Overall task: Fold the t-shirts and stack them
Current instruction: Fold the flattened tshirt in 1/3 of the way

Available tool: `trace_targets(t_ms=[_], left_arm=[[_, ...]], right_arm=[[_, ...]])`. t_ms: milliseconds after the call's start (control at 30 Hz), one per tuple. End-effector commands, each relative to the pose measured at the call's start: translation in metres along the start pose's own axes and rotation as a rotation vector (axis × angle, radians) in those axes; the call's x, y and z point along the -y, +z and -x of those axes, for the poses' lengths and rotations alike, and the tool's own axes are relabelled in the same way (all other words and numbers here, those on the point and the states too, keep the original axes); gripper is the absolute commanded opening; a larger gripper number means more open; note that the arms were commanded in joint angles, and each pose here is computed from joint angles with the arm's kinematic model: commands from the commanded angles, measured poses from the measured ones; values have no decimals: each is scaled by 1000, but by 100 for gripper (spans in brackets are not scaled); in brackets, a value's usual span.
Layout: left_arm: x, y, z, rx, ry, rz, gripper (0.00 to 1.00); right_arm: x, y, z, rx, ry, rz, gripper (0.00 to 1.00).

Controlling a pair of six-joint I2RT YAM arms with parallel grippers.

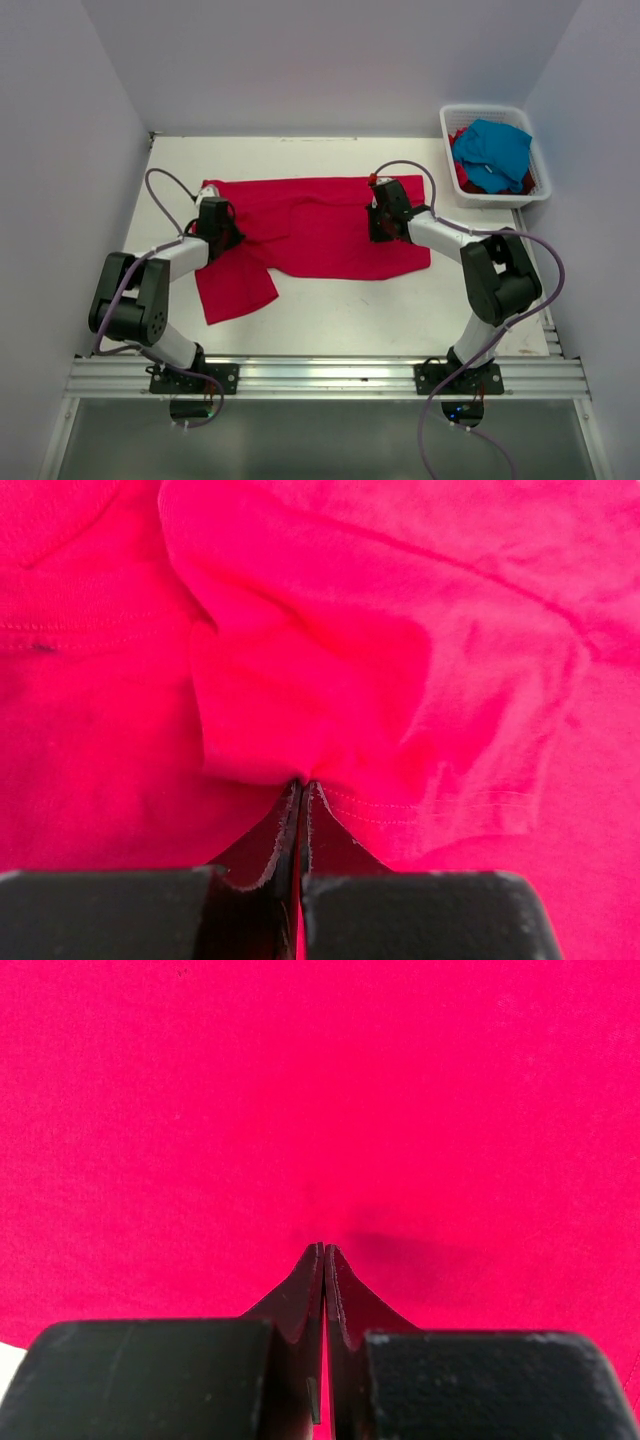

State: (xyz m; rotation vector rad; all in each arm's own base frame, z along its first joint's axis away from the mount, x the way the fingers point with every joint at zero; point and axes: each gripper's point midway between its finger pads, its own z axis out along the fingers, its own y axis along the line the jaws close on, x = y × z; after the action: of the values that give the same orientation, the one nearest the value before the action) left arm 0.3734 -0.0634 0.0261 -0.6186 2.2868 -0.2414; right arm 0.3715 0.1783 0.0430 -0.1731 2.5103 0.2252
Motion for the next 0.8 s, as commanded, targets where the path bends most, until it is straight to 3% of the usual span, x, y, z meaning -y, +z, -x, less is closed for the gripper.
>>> trace_targets(t_ms=[0, 233, 533, 600, 767], left_arm=[[30, -21, 42, 106, 16, -80, 0], [38, -20, 50, 110, 34, -83, 0], [40, 16, 44, 60, 53, -57, 0], [41, 28, 41, 50, 54, -54, 4], [43, 44, 41, 53, 57, -54, 27]], right_arm=[[-2, 1, 8, 15, -14, -6, 0], [-2, 2, 8, 11, -14, -2, 0], [-2, 0, 7, 11, -15, -5, 0], [-1, 1, 7, 10, -14, -5, 0], [-1, 0, 6, 10, -16, -5, 0]])
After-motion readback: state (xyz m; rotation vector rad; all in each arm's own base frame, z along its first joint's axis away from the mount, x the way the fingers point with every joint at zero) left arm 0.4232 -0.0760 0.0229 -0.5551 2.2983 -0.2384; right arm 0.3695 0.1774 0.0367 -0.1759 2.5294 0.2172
